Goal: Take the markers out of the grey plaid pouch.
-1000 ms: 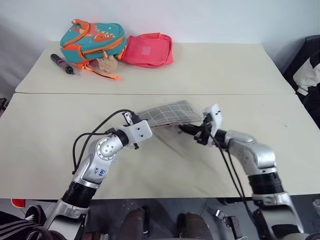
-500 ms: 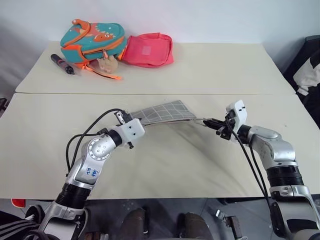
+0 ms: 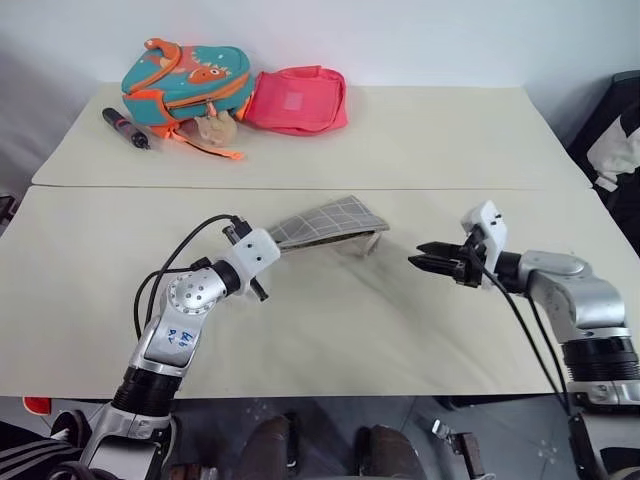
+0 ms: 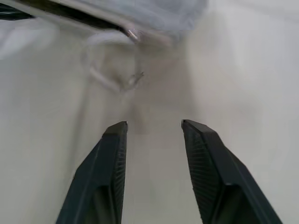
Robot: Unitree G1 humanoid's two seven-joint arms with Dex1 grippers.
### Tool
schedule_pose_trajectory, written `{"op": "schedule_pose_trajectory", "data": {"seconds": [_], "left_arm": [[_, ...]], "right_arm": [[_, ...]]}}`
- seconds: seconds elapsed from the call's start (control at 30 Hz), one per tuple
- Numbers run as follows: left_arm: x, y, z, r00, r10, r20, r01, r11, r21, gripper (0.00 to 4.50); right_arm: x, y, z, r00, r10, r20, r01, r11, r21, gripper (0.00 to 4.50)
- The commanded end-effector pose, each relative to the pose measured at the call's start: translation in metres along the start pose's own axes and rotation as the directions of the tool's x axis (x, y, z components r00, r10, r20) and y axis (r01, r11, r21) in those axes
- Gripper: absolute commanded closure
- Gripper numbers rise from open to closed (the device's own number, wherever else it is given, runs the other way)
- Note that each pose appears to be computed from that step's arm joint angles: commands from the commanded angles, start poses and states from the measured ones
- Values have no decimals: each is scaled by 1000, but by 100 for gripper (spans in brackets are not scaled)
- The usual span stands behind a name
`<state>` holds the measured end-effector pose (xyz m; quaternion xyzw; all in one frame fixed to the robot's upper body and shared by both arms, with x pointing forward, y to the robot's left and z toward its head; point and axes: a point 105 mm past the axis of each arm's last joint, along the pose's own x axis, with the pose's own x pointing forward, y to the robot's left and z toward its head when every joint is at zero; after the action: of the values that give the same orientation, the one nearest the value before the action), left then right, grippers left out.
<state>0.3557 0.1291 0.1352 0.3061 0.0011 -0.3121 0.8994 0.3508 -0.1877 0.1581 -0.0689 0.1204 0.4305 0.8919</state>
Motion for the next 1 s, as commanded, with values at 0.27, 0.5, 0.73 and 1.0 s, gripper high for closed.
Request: {"op": "schedule_pose_trajectory", "data": {"seconds": [0.27, 0.5, 0.73, 1.0], "left_arm": [[-3, 7, 44, 991, -96, 90, 101, 993, -59, 450], [-2, 5, 48, 990, -104, 97, 107, 994, -29, 450], [0, -2, 53, 987, -114, 116, 120, 992, -39, 450], [1, -11, 62, 975, -155, 157, 171, 981, -95, 450]], "right_arm": [[46, 79, 75, 946, 228, 232, -163, 950, -266, 422], [61, 87, 66, 958, 225, 179, -148, 919, -365, 446], [66, 77, 57, 975, 166, 149, -98, 918, -384, 446], [74, 69, 50, 991, 105, 82, -48, 855, -517, 446]]}}
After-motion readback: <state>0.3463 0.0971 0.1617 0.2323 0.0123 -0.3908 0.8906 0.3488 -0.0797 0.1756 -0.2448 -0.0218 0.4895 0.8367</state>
